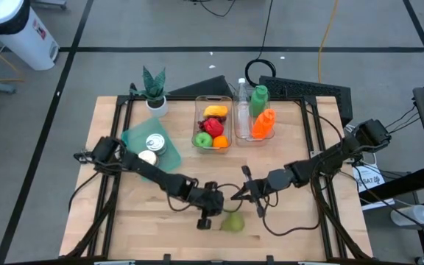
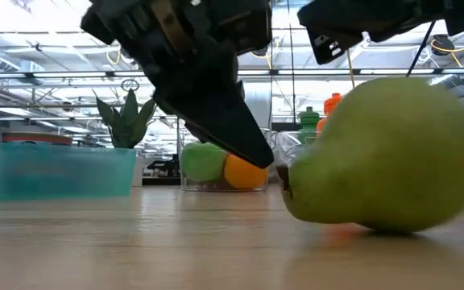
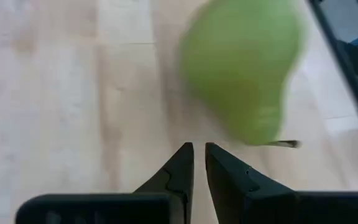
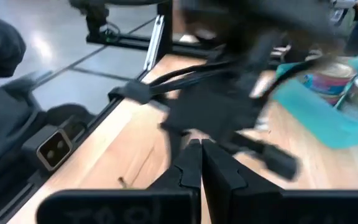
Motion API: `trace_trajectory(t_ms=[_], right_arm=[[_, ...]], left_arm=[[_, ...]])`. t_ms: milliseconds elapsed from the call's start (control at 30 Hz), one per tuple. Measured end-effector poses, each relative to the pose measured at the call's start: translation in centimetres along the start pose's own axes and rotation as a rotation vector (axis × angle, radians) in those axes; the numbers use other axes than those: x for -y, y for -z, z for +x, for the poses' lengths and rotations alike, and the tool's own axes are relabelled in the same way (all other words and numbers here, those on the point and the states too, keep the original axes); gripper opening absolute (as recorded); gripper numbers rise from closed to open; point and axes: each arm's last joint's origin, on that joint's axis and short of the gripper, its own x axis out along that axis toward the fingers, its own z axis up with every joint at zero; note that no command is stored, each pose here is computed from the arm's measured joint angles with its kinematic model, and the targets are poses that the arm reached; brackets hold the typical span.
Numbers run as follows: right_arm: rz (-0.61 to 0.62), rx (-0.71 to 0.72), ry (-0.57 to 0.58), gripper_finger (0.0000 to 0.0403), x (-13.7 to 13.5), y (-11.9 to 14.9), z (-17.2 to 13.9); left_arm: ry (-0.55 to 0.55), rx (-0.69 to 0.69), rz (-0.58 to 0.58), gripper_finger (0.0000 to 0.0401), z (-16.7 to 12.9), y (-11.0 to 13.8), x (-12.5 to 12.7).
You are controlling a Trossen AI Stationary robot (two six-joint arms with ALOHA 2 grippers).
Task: Pick & Place Food Item
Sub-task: Put the pear into the left transparent bin
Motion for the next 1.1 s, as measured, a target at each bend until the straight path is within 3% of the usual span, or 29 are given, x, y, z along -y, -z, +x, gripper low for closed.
trace_trajectory(t_ms=[167, 367, 433, 533, 733, 900, 1000, 1100], right_arm=[[-0.013, -0.047, -0.035, 0.0004, -1.0, 0.4, -0.2], [-0.039, -0.031, -0.115, 0.0004, -3.3, -0.3, -1.3], [-0.049, -0.022, -0.145, 0.0004, -4.2, -0.5, -1.6], [-0.055, -0.002, -0.182, 0.0004, -5.2, -0.6, -1.9], [-0.047, 0.017, -0.219, 0.0004, -7.0, 0.2, -1.3], [-0.001, 0.028, -0.215, 0.0004, -8.1, 1.6, 0.0], [0.020, 0.016, -0.239, 0.0004, -9.0, 2.1, 0.4], [0.051, 0.012, -0.238, 0.0004, -9.9, 2.3, 0.7]], left_arm=[[-0.083, 0.035, 0.090, 0.0051, -2.3, -1.2, -0.2], [-0.186, 0.175, 0.147, 0.0051, -8.4, -1.3, 1.8], [-0.152, 0.249, 0.146, 0.0051, -10.2, -0.9, 2.5], [-0.016, 0.332, 0.140, 0.0051, -11.4, 0.4, 3.5], [0.093, 0.352, 0.090, 0.0051, -10.6, 2.8, 5.1], [-0.083, 0.418, 0.239, 0.0051, -10.8, 3.0, 5.9], [-0.202, 0.486, 0.304, 0.0051, -13.9, 1.9, 5.4], [-0.263, 0.581, 0.294, 0.0051, -18.0, 1.0, 4.0]])
